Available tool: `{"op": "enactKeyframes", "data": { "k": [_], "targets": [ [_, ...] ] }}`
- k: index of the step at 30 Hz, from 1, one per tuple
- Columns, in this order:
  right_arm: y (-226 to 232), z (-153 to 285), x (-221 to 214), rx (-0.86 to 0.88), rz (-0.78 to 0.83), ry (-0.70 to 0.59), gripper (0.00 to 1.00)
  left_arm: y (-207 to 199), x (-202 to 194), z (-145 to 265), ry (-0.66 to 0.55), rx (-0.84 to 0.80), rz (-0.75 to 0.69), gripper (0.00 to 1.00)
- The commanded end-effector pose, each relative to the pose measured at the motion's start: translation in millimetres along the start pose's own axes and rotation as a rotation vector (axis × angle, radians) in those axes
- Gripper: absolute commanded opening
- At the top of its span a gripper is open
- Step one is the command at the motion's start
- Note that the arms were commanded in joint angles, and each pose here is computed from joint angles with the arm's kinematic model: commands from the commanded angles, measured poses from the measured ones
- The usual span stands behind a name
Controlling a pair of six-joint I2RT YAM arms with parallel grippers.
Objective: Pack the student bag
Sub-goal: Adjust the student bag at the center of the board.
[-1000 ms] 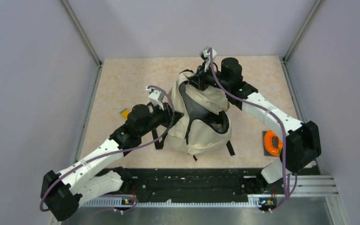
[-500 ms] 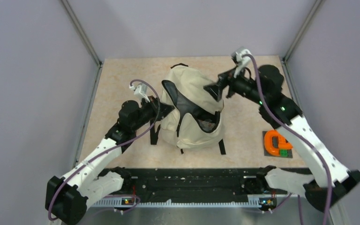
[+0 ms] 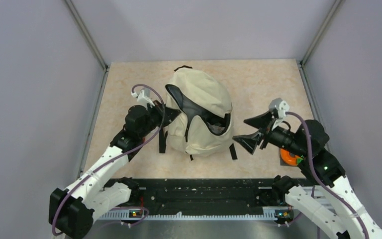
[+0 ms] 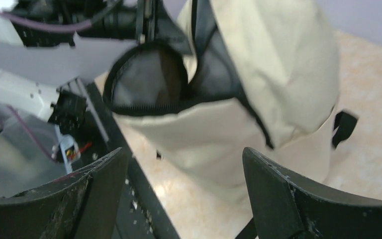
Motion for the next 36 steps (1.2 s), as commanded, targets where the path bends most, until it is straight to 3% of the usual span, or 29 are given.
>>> {"op": "enactKeyframes", "data": {
  "k": [1, 4, 8, 12, 17, 18, 19, 23, 24, 29, 32, 34, 36],
  "targets": [
    [12, -4, -48, 0.114, -0.097, 0.115, 0.83, -25, 31, 0, -0.176, -0.046, 0.033, 0.00],
    [6, -13, -75, 0.060, -0.112, 0.170, 0.83, -28, 33, -1, -0.175, -0.047, 0.029, 0.00],
    [-10, -29, -67, -0.074, -0.116, 0.154, 0.84, -30, 35, -2, -0.168, -0.045, 0.026, 0.00],
    [-10, -60, -68, -0.065, -0.101, 0.106, 0.84, -33, 37, 0, -0.160, -0.047, 0.014, 0.00],
    [-4, -98, -95, -0.132, 0.020, 0.248, 0.83, -35, 39, 1, -0.140, -0.040, -0.008, 0.00],
    [-4, -104, -96, -0.141, 0.048, 0.246, 0.80, -36, 39, 1, -0.136, -0.040, -0.013, 0.00],
    [-4, -110, -91, -0.140, 0.072, 0.229, 0.70, -36, 39, 2, -0.133, -0.041, -0.021, 0.00],
    [-10, -122, -38, -0.158, 0.152, 0.143, 0.05, -41, 42, 7, -0.109, -0.057, -0.104, 0.00],
    [-12, -122, -19, -0.160, 0.177, 0.104, 0.00, -43, 43, 9, -0.091, -0.050, -0.143, 0.00],
    [-9, -106, 58, -0.111, 0.217, -0.119, 0.00, -69, 49, 27, -0.033, -0.145, -0.352, 0.00],
    [-5, -102, 67, -0.087, 0.197, -0.172, 0.00, -72, 48, 38, -0.007, -0.164, -0.447, 0.01],
    [-7, -107, 50, -0.105, 0.189, -0.131, 0.00, -66, 47, 43, -0.013, -0.135, -0.486, 0.10],
    [-9, -113, 25, -0.145, 0.153, -0.059, 0.00, -55, 48, 47, -0.039, -0.079, -0.526, 0.31]
  ]
}}
Point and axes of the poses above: each gripper's point midway between its finger pads, its own z axis back along the fingers, its own y axis along the line the jaws close on, x = y × z, the point moved 9 cm from there along z, back along the fingers, and after that the axes turned 14 degrees about z, right-handed, at the moved point
